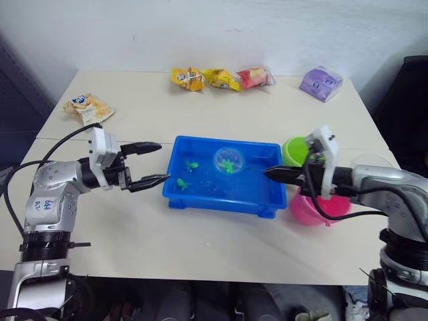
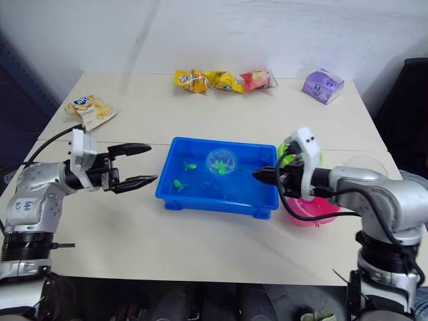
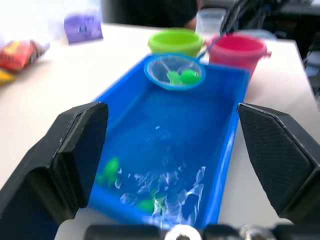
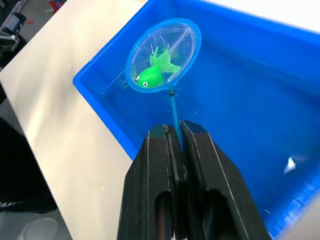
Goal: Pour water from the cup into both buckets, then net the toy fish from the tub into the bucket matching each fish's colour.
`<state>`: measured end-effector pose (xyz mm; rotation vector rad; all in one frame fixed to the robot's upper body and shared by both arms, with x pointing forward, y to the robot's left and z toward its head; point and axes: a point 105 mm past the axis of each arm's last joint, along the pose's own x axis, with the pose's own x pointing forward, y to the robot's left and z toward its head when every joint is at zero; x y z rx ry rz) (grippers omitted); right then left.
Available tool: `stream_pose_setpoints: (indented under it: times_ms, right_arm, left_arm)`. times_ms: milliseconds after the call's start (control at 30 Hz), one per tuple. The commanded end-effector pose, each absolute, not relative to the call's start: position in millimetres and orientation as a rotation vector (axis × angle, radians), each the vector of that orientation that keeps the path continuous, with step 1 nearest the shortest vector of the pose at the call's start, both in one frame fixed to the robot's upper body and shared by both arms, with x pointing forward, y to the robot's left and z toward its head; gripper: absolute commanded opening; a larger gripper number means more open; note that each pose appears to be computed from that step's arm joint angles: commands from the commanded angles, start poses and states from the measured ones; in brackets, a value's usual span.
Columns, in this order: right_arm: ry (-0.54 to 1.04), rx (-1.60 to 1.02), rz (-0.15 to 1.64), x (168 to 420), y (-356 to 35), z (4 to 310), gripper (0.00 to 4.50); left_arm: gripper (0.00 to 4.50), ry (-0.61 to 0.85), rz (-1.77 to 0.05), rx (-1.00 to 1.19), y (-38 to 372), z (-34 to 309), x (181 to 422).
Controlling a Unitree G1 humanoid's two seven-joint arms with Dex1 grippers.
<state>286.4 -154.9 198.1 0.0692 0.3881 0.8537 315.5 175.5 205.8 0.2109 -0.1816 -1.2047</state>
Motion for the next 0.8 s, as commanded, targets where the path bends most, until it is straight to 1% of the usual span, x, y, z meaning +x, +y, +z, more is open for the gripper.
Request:
stream_pose_setpoints:
  times_ms: [33, 100, 167, 233, 300, 367, 467, 700, 800]
  right_arm:
    - [0.282, 0.034, 0.812, 275.6, -168.2, 219.7, 0.0]
    - [0.24, 0.033, 0.745, 273.4, -180.7, 227.5, 0.0]
    - [0.185, 0.021, 0.636, 272.9, -199.6, 236.5, 0.0]
    - [0.127, 0.017, 0.517, 272.7, -220.9, 244.8, 0.0]
    - [0.114, -0.011, 0.426, 270.2, -239.7, 245.7, 0.0]
    - [0.113, -0.044, 0.378, 269.5, -250.5, 244.3, 0.0]
    - [0.07, -0.08, 0.297, 273.6, -268.2, 244.4, 0.0]
    - [0.056, -0.482, 0.174, 287.5, -287.0, 225.2, 0.0]
    - [0.033, -0.662, 0.161, 292.3, -289.0, 216.4, 0.0]
  left_arm:
    - [4.44, -0.262, -1.231, 0.16, 159.4, 223.5, 316.1]
    - [4.44, -0.334, -1.205, 0.093, 152.4, 237.7, 322.7]
    - [4.44, -0.365, -1.207, 0.053, 143.3, 246.6, 326.2]
    - [4.44, -0.354, -1.224, 0.043, 134.8, 246.7, 327.3]
    - [4.44, -0.335, -1.242, 0.042, 128.5, 242.5, 326.7]
    - [4.44, -0.327, -1.255, 0.038, 124.6, 240.3, 326.3]
    - [4.44, -0.322, -1.272, 0.035, 118.0, 238.0, 326.2]
    - [4.44, -0.338, -1.293, 0.027, 104.0, 237.0, 325.1]
    - [4.44, -0.337, -1.299, 0.031, 101.2, 234.8, 323.3]
